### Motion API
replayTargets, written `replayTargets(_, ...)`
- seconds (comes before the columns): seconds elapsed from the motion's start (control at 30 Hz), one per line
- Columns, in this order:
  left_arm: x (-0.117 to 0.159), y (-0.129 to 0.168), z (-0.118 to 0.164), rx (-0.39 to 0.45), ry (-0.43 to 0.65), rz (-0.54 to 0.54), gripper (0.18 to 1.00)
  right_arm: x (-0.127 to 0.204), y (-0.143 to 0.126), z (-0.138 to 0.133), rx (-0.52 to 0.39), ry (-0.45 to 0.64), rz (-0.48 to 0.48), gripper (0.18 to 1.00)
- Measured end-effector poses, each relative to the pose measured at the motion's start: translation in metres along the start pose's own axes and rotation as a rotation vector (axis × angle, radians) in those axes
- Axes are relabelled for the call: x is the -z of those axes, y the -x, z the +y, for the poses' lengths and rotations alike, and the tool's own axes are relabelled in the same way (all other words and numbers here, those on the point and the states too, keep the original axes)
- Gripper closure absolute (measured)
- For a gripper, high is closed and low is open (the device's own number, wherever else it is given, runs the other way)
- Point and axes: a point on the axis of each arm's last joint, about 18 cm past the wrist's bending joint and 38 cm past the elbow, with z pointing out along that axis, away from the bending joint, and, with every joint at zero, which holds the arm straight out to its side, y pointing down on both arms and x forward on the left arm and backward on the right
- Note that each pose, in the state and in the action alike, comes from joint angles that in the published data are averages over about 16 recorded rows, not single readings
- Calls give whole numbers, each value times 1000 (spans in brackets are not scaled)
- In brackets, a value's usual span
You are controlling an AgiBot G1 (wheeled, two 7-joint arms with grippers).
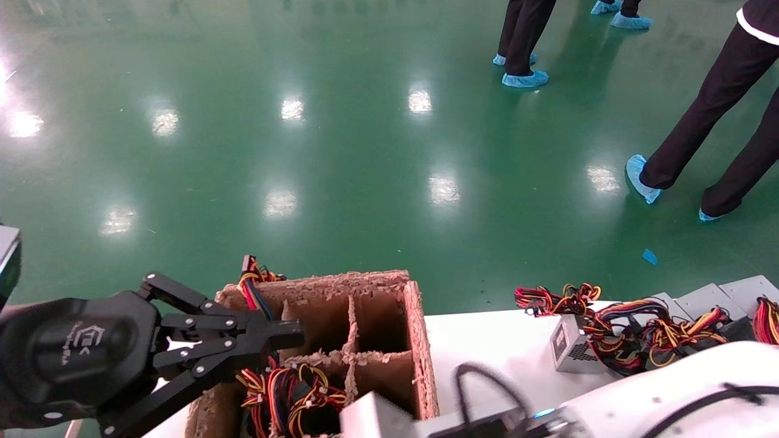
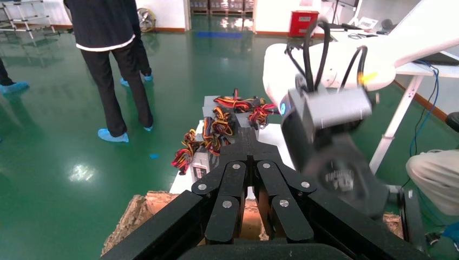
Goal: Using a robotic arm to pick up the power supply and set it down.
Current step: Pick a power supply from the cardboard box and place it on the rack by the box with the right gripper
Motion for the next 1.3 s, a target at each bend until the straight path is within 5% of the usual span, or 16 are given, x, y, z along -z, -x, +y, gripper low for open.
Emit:
replayTargets(0.7,0,0,0,0,0,0,993,69,11,-116,193,-303,101,916)
replayTargets(1.3,0,0,0,0,0,0,993,161,19,-146,310,-296,407,923)
